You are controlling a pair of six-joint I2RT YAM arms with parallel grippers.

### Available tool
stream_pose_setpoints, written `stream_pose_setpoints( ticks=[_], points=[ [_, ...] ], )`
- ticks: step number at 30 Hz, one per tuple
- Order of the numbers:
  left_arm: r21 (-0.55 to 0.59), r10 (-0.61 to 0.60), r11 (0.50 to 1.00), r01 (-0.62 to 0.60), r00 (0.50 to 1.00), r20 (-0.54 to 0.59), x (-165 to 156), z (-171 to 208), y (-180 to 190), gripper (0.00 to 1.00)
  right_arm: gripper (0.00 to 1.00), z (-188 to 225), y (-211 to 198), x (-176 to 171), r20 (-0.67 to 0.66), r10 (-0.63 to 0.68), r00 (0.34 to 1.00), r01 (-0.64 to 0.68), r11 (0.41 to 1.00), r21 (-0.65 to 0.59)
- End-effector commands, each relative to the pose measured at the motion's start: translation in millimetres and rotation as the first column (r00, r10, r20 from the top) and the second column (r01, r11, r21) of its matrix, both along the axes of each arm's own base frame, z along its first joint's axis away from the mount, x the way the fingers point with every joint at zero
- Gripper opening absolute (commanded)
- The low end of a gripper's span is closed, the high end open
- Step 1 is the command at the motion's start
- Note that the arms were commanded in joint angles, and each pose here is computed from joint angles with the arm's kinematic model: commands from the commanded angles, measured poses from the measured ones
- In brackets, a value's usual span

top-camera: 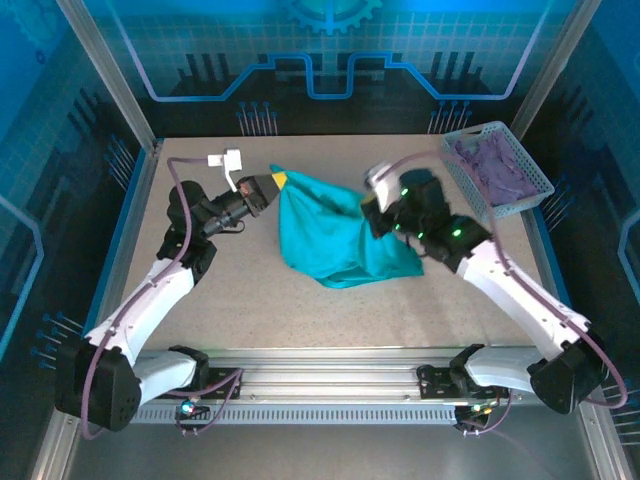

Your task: Fold the inside-out t-shirt

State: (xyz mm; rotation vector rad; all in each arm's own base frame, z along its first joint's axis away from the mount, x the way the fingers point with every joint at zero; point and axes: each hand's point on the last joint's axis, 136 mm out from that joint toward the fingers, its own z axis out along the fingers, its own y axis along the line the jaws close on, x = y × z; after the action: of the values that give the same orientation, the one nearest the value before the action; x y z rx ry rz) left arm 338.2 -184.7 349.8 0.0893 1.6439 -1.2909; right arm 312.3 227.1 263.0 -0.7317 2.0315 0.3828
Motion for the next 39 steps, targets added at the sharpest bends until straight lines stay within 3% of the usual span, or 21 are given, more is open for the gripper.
stream_pose_setpoints(
  ticks=[1,5,14,19,24,27,29,32,36,39],
  points=[
    [0.069,-0.022,0.997,0.022,1.0,-0.005,-8.8,-15.4,1.5,0.0,0.05,-48.0,15.5,-20.4,0.003,0.065,0.998,-0.064,0.991,-0.12],
    [0.084,-0.064,0.994,0.066,0.998,-0.027,-17.1,-23.9,-3.0,0.0,0.21,-61.5,28.8,-22.0,0.043,0.109,0.993,-0.096,0.967,-0.236],
    [0.094,-0.08,0.992,0.084,0.996,-0.051,-21.3,-32.5,-4.7,0.0,0.62,-36.2,85.8,-30.9,0.13,0.305,0.943,-0.263,0.927,-0.268],
    [0.098,-0.084,0.991,0.089,0.995,-0.054,-22.0,-33.2,-6.0,0.0,0.64,-36.1,89.1,-7.1,0.137,0.249,0.959,-0.196,0.929,-0.315],
    [0.101,-0.087,0.991,0.092,0.995,-0.054,-23.8,-33.9,-6.8,0.0,0.58,-44.2,92.4,15.5,0.111,0.222,0.969,-0.179,0.933,-0.312],
    [0.115,-0.059,0.991,0.066,0.996,-0.066,-21.2,-39.4,-3.9,0.0,0.41,-37.5,87.4,19.3,0.093,0.214,0.972,-0.184,0.949,-0.256],
    [0.145,0.014,0.989,0.001,0.995,-0.101,-13.5,-51.6,4.3,0.0,0.25,-29.9,86.1,10.3,0.063,0.255,0.965,-0.242,0.956,-0.168],
    [0.238,0.186,0.96,-0.145,0.969,-0.161,1.9,-78.1,26.7,0.0,0.1,-19.9,89.3,-12.2,-0.017,0.362,0.932,-0.361,0.932,0.017],
    [0.321,0.295,0.919,-0.23,0.94,-0.17,10.7,-97.8,43.1,0.0,0.0,-9.0,97.0,-33.0,-0.075,0.454,0.888,-0.437,0.883,0.173],
    [0.326,0.303,0.916,-0.235,0.937,-0.175,12.2,-101.7,43.7,0.0,0.0,-1.6,102.4,-35.9,-0.09,0.467,0.879,-0.436,0.867,0.242]
  ],
)
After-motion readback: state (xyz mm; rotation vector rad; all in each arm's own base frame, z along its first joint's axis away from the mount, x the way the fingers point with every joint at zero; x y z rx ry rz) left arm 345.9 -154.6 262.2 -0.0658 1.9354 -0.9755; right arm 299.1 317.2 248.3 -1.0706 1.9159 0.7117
